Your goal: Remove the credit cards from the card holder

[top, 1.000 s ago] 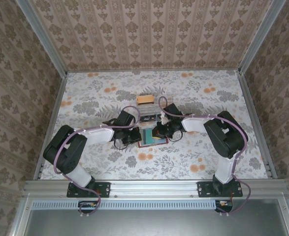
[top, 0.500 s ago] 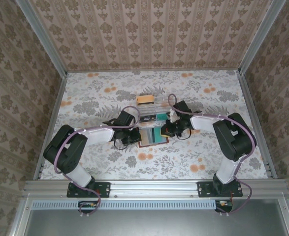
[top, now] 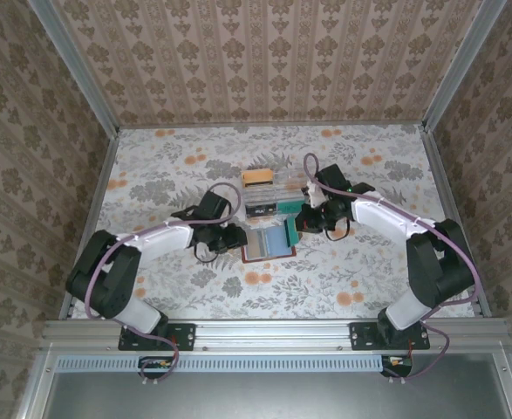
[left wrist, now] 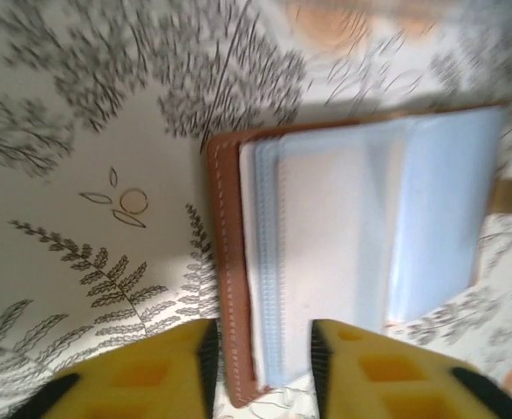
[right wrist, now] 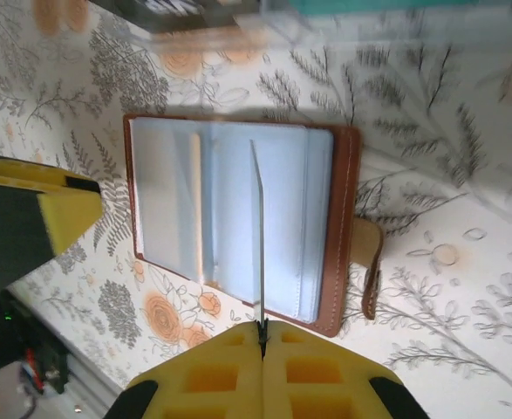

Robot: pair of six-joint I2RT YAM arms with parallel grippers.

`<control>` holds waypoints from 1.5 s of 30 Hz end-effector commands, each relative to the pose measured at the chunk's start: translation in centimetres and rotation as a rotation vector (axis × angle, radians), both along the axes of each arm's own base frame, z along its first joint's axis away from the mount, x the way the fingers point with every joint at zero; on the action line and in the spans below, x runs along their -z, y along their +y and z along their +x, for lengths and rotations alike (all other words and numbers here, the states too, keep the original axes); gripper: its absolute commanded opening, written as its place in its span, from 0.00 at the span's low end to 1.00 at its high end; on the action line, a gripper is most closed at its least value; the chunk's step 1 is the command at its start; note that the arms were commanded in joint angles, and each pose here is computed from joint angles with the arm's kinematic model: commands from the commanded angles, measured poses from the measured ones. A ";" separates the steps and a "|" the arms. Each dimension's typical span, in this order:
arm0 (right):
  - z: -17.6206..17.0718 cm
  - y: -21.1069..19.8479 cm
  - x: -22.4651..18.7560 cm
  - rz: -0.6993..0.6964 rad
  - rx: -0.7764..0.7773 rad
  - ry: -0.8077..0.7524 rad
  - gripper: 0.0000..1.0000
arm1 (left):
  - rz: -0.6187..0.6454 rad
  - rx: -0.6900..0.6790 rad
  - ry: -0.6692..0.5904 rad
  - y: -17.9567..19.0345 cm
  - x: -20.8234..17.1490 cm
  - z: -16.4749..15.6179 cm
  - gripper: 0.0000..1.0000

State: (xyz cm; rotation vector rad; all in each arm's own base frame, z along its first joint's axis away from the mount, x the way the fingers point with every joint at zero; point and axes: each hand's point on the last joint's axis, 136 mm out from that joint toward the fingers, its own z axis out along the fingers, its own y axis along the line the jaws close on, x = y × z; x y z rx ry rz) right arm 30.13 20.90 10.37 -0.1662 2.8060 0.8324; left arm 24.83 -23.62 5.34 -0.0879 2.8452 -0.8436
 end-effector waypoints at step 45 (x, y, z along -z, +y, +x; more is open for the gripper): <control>7.5 -0.5 2.0 -0.955 -1.253 -0.775 0.00 | -0.200 -0.175 -0.176 8.8 -9.2 5.5 0.95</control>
